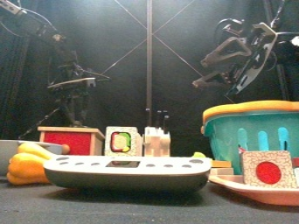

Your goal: Grab green screw

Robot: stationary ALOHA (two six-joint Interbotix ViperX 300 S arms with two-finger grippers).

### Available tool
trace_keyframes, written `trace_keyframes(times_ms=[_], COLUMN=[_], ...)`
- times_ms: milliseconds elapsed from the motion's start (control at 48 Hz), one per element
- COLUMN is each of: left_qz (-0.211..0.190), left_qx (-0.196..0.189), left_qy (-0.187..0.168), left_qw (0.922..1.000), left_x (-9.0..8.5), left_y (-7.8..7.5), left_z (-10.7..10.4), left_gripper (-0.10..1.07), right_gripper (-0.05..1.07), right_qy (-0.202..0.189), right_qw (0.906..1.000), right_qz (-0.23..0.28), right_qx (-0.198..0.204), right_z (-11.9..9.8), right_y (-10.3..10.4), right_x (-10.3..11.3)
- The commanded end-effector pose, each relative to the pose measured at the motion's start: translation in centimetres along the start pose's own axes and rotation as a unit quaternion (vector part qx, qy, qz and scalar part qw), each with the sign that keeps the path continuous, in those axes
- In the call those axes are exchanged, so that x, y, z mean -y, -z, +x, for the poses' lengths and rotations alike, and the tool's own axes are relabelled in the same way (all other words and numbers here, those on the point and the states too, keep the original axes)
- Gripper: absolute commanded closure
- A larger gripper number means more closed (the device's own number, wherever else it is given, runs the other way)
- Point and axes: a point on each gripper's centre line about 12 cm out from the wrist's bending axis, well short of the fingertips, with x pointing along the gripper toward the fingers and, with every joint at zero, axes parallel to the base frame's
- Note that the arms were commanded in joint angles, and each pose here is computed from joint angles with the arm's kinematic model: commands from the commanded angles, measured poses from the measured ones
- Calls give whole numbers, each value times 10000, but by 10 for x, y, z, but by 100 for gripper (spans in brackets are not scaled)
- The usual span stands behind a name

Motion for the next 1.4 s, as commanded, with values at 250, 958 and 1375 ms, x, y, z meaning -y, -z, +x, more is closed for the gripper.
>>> trace_keyframes(times_ms=[250, 958, 1375], left_qz=[-9, 2334, 3479], left_qx=[353, 910, -493], left_qy=[261, 2175, 1911], left_qw=[9990, 9433, 9165], left_x=[6, 118, 142], left_y=[-11, 73, 169], left_z=[-24, -128, -144], left_gripper=[19, 19, 19], right_gripper=[12, 12, 12], right_qy=[-35, -11, 74], right_qw=[9999, 10000, 9999], right_qz=[-29, -1, 29], right_qx=[122, 38, -97], right_z=[1, 8, 19], right_y=[-8, -6, -5], right_x=[-2, 1, 6])
